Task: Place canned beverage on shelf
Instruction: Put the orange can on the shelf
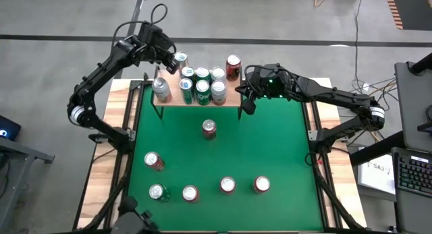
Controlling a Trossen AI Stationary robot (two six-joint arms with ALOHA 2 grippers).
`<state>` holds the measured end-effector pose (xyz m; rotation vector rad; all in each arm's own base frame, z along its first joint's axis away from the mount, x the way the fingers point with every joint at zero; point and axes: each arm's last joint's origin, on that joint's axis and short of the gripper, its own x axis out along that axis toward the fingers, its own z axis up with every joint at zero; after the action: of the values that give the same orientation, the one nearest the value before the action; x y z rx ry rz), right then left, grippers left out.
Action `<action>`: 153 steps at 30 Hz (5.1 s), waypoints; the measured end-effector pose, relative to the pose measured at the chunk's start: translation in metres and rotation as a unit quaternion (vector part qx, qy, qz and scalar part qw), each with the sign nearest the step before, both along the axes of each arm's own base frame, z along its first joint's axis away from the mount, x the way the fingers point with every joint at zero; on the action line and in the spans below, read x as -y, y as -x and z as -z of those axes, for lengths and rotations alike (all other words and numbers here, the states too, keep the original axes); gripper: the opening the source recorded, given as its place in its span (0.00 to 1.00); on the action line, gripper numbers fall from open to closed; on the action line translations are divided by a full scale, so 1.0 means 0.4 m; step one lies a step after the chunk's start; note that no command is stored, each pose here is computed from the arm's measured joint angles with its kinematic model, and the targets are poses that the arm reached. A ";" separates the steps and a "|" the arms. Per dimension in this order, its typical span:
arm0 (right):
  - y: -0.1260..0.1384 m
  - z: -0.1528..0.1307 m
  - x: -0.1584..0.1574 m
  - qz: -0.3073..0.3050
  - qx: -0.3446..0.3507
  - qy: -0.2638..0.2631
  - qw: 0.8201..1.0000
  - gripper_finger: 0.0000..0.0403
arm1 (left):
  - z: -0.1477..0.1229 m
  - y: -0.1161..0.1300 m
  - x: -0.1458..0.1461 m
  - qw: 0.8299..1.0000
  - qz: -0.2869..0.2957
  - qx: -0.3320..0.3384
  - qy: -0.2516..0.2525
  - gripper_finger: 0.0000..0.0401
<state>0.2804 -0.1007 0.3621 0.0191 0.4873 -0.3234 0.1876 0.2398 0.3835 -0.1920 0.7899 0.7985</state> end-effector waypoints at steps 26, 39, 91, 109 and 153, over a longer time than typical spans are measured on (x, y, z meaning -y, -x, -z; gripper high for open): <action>0.000 0.000 0.000 0.001 0.000 -0.001 1.000 0.02 | 0.029 -0.037 -0.016 1.000 0.020 -0.002 0.011 0.00; 0.000 0.000 0.000 0.001 0.001 -0.001 1.000 0.02 | 0.025 -0.047 -0.014 0.999 0.033 0.015 0.007 0.00; -0.012 0.016 0.001 0.002 -0.011 -0.012 1.000 0.02 | -0.044 -0.015 0.271 0.977 0.211 0.000 0.011 0.00; -0.031 -0.040 -0.093 -0.059 0.030 -0.006 0.998 0.02 | 0.036 0.095 0.446 0.946 0.267 0.172 -0.068 0.00; -0.120 0.126 -0.437 -0.078 -0.185 -0.314 0.928 0.02 | 0.120 0.101 0.735 0.836 0.465 0.272 0.103 0.00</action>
<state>0.3282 0.0742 0.3119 0.5483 0.9484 0.0007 0.1470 -0.0540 0.3355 -0.1848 0.3327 -0.2790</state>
